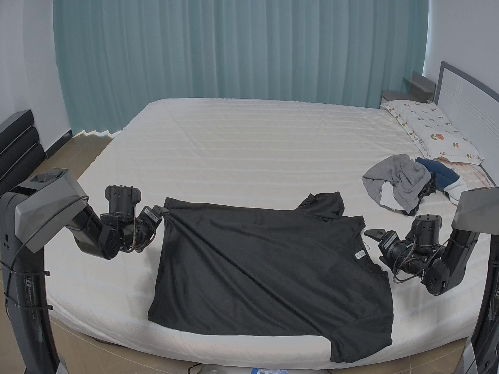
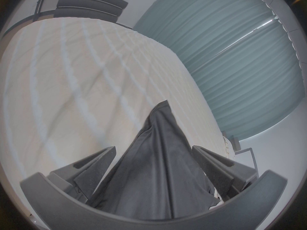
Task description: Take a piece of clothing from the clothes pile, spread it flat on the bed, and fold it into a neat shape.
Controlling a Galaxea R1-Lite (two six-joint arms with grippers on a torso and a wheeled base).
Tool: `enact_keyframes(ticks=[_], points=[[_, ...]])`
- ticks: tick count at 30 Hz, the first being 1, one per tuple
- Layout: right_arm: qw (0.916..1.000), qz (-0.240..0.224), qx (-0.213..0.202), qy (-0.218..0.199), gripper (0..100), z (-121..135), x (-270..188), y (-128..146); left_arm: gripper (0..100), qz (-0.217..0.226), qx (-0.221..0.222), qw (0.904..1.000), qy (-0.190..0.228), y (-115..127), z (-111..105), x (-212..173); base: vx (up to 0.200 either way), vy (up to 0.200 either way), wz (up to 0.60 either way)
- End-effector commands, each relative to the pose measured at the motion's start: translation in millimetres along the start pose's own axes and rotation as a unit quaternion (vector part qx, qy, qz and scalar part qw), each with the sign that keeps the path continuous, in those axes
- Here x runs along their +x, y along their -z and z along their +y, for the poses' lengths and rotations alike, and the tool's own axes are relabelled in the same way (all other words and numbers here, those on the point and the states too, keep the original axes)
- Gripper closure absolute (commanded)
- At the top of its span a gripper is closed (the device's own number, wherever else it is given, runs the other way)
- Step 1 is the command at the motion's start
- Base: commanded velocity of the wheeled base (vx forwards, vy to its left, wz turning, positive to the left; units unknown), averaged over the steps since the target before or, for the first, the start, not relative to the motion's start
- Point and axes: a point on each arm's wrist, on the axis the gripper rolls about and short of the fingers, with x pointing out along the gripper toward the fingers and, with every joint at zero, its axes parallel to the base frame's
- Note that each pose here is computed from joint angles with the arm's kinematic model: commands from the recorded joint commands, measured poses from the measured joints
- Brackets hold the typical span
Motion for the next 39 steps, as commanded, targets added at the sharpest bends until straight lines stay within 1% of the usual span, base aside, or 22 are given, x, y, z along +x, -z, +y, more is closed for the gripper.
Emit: enact_keyframes(ticks=[1,3,5,10,13,18,19,26,31,34,39], points=[[0.9994,0.01,-0.015,0.031,0,-7,38,5,0,0.023,0.009,0.9997,0.001,26,8,-34,0.0,0.0,0.0],[0.9993,0.013,-0.016,0.032,0,-7,44,6,0,0.024,-0.006,0.9997,0.0,30,14,-37,0.0,0.0,0.0],[0.9993,0.013,-0.016,0.032,0,-8,49,7,0,0.014,-0.014,0.9997,0.011,30,15,-38,0.0,0.0,0.0],[0.9989,0.016,-0.021,0.038,0,-13,52,9,0,0.008,-0.012,0.9998,0.012,32,23,-44,0.0,0.0,0.0],[0.9986,0.017,-0.032,0.039,0,-14,52,9,0,0.008,-0.012,0.9998,0.012,33,25,-45,0.0,0.0,0.0],[0.9983,0.018,-0.035,0.043,0,-16,54,11,0,0.007,-0.012,0.9998,0.013,34,25,-45,0.0,0.0,0.0],[0.9982,0.018,-0.036,0.044,100,-17,54,11,0,0.008,-0.012,0.9998,0.012,34,26,-45,0.0,0.0,0.0],[0.998,0.015,-0.034,0.052,100,-20,53,9,0,0.01,-0.012,0.9998,0.009,35,27,-44,0.0,0.0,0.0],[0.9979,0.009,-0.031,0.057,100,-22,50,4,0,0.017,-0.002,0.9999,-0.004,39,34,-46,0.0,0.0,0.0],[0.9973,-0.007,-0.029,0.067,100,-26,48,1,0,0.023,0.014,0.9996,-0.011,42,38,-49,0.0,0.0,0.0],[0.9966,-0.026,-0.027,0.073,100,-28,47,-5,0,0.026,0.021,0.9993,-0.014,44,39,-49,0.0,0.0,0.0]])
